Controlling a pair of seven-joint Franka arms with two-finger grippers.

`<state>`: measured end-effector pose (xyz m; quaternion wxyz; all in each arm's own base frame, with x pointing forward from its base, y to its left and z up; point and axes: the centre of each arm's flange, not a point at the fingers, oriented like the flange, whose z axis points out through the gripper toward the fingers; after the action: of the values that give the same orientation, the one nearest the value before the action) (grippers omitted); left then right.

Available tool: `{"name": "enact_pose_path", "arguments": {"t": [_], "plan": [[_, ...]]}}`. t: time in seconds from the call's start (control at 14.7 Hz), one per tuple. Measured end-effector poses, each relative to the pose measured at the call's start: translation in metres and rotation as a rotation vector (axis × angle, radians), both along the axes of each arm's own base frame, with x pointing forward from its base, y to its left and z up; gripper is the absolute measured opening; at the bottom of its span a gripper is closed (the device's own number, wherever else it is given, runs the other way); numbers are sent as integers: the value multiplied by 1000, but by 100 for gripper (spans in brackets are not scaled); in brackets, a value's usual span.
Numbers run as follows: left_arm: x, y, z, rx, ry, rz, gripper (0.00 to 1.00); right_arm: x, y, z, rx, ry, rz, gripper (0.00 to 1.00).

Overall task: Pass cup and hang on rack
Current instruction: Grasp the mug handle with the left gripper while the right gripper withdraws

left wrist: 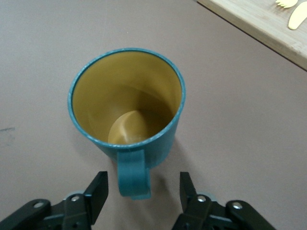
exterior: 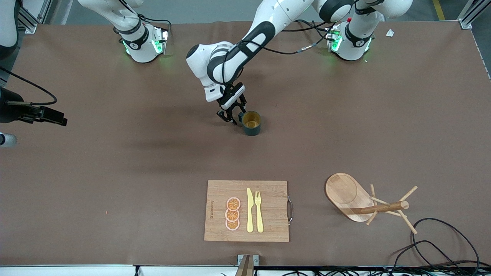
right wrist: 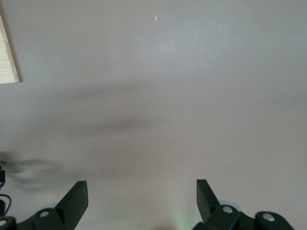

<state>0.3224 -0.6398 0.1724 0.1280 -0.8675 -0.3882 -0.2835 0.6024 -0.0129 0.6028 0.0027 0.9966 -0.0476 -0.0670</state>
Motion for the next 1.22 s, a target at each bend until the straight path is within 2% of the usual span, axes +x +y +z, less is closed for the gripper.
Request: {"name": "enact_pose_path", "arguments": {"t": [0.54, 0.68, 0.82, 1.02, 1.22], "plan": [[-13, -5, -2, 33, -50, -28, 53, -24, -5, 20, 10, -22, -9, 100], [-13, -5, -2, 34, -52, -29, 52, -34, -5, 24, 11, -27, -11, 100], [-11, -4, -2, 35, -54, -27, 45, -48, -7, 25, 13, -40, -13, 100], [-7, -3, -2, 38, -60, -22, 45, -71, -8, 30, 16, -52, -15, 100], [0, 1, -2, 43, -70, -14, 42, -82, -7, 38, 17, -65, -14, 100]]}}
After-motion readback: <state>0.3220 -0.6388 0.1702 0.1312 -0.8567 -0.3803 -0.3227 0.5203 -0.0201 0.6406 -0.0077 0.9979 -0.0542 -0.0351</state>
